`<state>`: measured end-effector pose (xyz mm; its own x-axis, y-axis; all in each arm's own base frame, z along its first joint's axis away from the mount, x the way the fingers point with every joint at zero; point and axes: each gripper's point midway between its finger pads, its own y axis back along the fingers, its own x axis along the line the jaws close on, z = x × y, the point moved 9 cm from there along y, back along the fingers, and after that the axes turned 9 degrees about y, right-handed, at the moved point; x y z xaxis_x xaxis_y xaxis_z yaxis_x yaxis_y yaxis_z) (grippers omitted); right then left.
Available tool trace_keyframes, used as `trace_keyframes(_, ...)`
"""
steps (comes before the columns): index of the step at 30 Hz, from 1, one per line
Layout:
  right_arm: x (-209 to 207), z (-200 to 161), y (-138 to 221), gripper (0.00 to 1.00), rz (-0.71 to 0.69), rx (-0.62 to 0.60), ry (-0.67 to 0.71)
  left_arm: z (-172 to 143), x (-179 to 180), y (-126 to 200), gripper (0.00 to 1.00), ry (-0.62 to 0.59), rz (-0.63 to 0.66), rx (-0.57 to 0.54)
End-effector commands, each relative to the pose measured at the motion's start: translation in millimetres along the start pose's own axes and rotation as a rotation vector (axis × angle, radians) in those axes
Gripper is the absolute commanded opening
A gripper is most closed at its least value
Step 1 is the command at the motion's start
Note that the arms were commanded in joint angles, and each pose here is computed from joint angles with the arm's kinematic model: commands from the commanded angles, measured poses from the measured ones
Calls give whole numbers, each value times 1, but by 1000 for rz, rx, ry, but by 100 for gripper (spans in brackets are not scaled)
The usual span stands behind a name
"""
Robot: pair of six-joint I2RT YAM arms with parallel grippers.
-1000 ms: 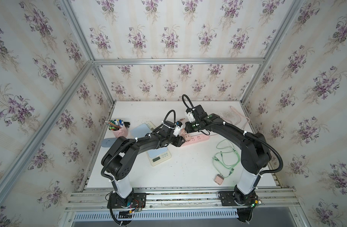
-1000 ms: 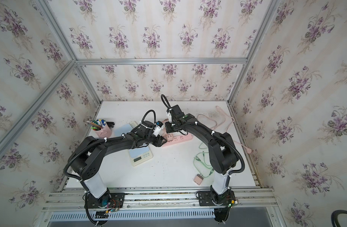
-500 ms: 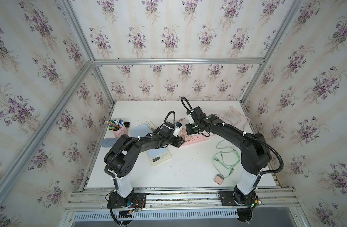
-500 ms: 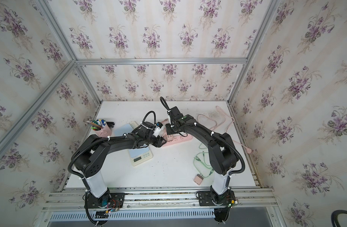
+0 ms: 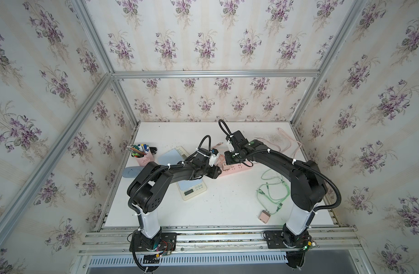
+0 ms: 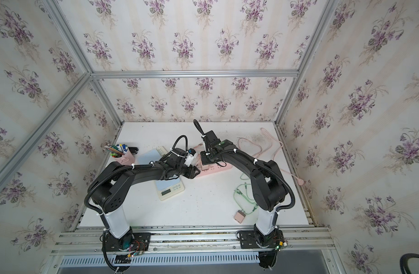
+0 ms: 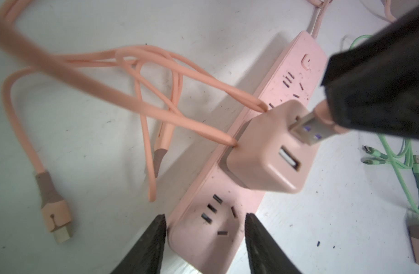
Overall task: Charge the electronic scale
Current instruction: Insert the charging cable into the plug.
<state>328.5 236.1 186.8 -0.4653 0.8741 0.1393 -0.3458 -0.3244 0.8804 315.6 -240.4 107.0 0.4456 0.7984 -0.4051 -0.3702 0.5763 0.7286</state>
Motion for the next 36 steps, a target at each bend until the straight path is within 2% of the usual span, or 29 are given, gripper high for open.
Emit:
trace_keyframes(1,-5,-8,1,0,-51,33,-28,-1,3,-1,56,18,18,3)
trace_keyframes(25,-7,-19,0,0,-126,42,-38,-10,10,-10,56,40,44,37)
trace_keyframes(36,12,-47,-17,0,-177,160,-6,-12,11,-11,56,44,51,48)
